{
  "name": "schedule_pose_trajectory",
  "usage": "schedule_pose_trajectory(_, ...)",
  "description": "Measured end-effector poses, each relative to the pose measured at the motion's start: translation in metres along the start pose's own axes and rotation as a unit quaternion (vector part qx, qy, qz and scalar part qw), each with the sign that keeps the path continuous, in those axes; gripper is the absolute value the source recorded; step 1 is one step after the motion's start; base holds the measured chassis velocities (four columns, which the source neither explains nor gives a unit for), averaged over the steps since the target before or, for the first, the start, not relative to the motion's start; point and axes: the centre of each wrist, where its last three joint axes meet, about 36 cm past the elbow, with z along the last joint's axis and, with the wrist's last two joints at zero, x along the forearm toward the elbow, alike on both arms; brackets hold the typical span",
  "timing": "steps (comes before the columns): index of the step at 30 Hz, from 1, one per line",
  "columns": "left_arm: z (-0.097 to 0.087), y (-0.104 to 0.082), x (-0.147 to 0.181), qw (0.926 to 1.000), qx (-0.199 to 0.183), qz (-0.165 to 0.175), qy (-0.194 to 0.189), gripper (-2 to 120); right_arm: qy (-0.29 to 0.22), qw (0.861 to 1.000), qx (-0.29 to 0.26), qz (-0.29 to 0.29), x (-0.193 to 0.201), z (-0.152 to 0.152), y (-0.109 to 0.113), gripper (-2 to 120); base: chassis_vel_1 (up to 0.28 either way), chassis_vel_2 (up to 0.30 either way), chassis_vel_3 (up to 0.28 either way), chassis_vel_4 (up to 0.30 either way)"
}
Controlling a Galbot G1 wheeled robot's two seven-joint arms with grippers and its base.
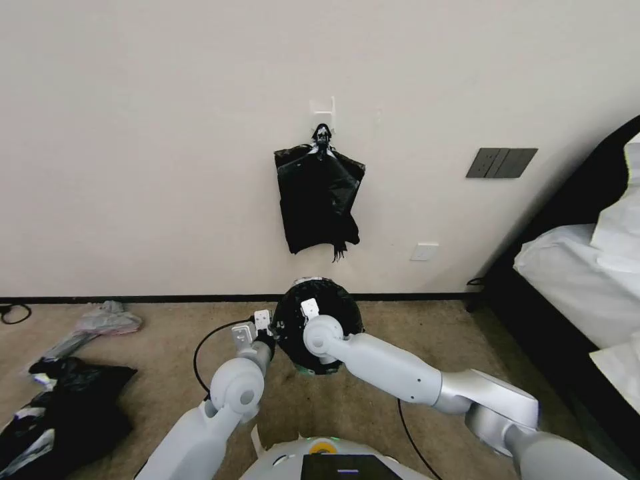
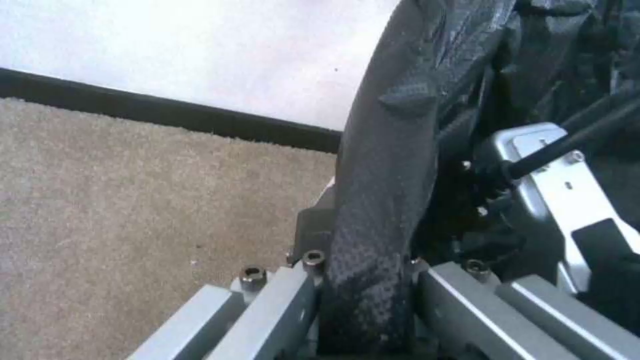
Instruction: Place a trash bag onto the trash bin.
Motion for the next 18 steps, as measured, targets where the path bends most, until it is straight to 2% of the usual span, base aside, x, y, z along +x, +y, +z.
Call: schedule_pose_trajectory(18,-0.0017,-0.0001,0.0038,1.0,-0.001,0.004,-0.002,1,0.008,1.0,-0.003,0.009,-0.0108,0.0052,-0.0045,0,0.0,0.0,0.0,0.0)
